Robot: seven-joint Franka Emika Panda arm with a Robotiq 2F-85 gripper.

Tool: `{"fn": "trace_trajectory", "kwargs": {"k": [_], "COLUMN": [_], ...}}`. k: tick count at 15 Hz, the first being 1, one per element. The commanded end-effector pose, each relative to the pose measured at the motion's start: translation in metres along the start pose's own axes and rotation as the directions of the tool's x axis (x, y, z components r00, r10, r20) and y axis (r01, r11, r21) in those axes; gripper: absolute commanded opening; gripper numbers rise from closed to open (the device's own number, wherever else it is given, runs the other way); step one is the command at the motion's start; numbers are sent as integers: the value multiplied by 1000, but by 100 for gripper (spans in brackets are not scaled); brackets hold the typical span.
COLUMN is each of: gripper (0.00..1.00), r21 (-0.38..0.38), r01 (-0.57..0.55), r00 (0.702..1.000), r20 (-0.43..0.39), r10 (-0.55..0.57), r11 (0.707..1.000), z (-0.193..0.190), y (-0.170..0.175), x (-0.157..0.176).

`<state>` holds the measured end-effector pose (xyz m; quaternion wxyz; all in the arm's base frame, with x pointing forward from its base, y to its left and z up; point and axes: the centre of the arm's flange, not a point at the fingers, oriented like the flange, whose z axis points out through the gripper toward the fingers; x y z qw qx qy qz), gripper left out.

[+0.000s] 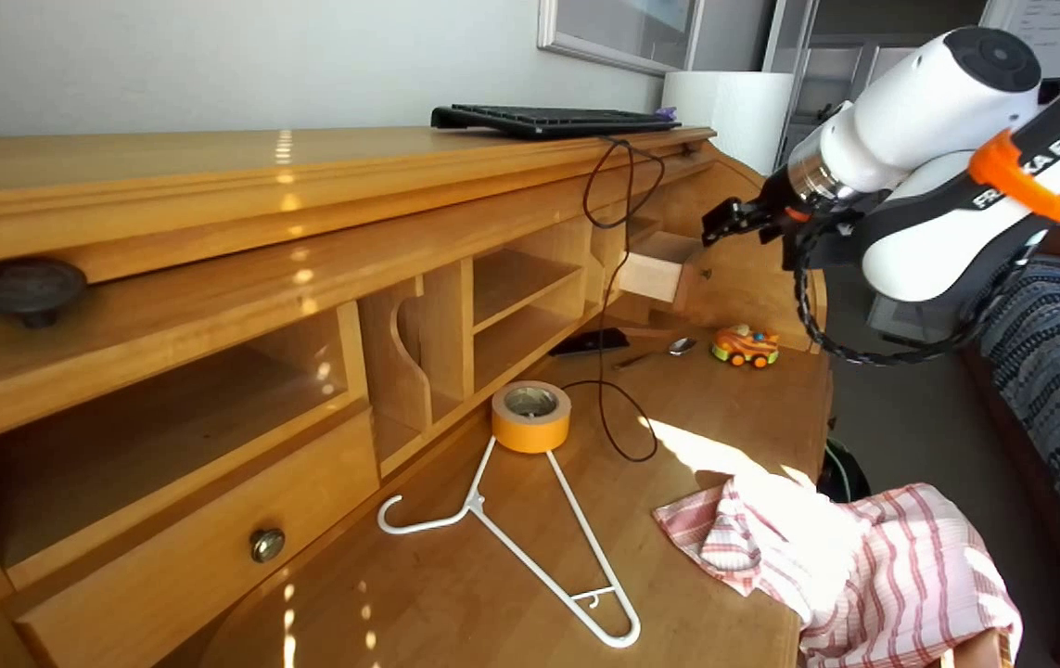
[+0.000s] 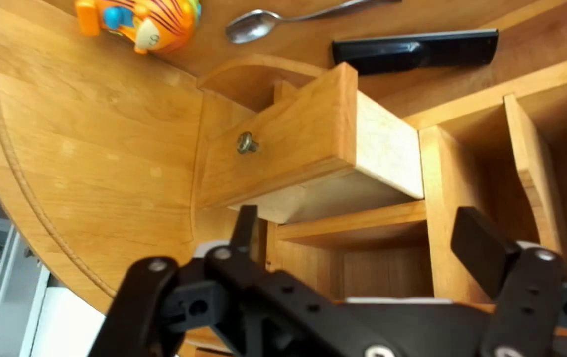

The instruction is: Put the coin in the open drawer on the right.

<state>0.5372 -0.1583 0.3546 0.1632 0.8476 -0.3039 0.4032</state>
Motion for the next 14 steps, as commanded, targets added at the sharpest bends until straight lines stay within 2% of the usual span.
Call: {"fn": "trace_trajectory", "kwargs": {"k": [1, 4, 9, 10, 12, 14], "gripper": [100, 100, 100, 100, 100, 100], "r21": [-3, -18, 87, 28, 66, 76], "r01": [55, 96, 181, 166, 184, 189], "r00": [980, 937, 826, 871, 849, 845], "r20": [190, 340, 528, 465, 492, 495], "r10": [-54, -84, -199, -160, -192, -201], "r11": [998, 995, 980, 986, 981, 979], "z": [-75, -89, -107, -70, -82, -84], "y": [18, 24, 25, 18, 12, 11], "x": [18, 42, 66, 49, 62, 64]}}
